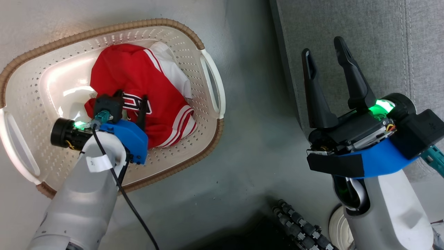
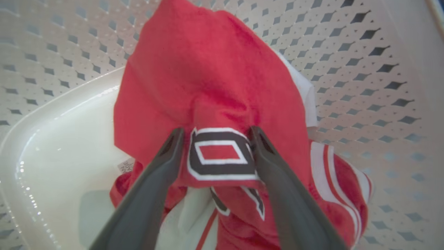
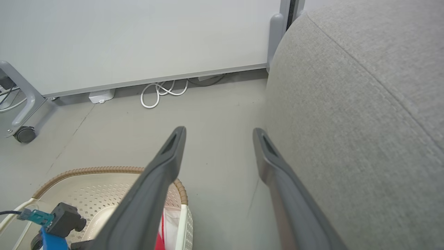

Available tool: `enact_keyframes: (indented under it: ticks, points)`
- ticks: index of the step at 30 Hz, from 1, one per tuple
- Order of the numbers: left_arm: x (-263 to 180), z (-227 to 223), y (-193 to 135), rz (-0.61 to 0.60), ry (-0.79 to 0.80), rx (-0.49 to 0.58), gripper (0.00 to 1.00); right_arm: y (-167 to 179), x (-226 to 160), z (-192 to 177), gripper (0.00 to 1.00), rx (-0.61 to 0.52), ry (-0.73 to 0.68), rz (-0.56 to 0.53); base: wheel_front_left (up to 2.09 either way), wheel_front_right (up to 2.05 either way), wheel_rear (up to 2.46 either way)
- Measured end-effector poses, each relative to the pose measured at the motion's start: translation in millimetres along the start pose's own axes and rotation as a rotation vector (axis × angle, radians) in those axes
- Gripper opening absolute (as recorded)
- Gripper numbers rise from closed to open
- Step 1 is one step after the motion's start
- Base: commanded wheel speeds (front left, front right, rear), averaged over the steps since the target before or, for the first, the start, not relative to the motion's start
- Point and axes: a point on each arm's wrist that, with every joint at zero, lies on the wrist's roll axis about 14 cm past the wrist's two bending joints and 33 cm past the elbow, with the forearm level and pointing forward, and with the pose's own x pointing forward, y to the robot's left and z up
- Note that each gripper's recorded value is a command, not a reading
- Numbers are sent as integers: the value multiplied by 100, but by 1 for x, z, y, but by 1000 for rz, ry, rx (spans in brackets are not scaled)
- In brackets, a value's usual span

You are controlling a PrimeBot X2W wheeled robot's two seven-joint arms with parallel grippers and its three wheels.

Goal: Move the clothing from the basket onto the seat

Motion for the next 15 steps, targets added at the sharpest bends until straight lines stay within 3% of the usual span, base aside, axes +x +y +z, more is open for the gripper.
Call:
enact_keyframes:
  ticks: [10,11,12,15]
  points:
    - [-1,-21,11,69,96,-6,100,4,-3,-6,100,11,14,7,0,0,0]
    - [-1,-21,10,68,98,-5,28,4,-3,-7,100,11,15,7,0,0,0]
    - [-1,-22,9,66,101,-5,0,4,-3,-7,100,11,15,8,0,0,0]
    - [0,-23,6,57,108,-5,0,5,-3,-6,100,13,14,9,0,0,0]
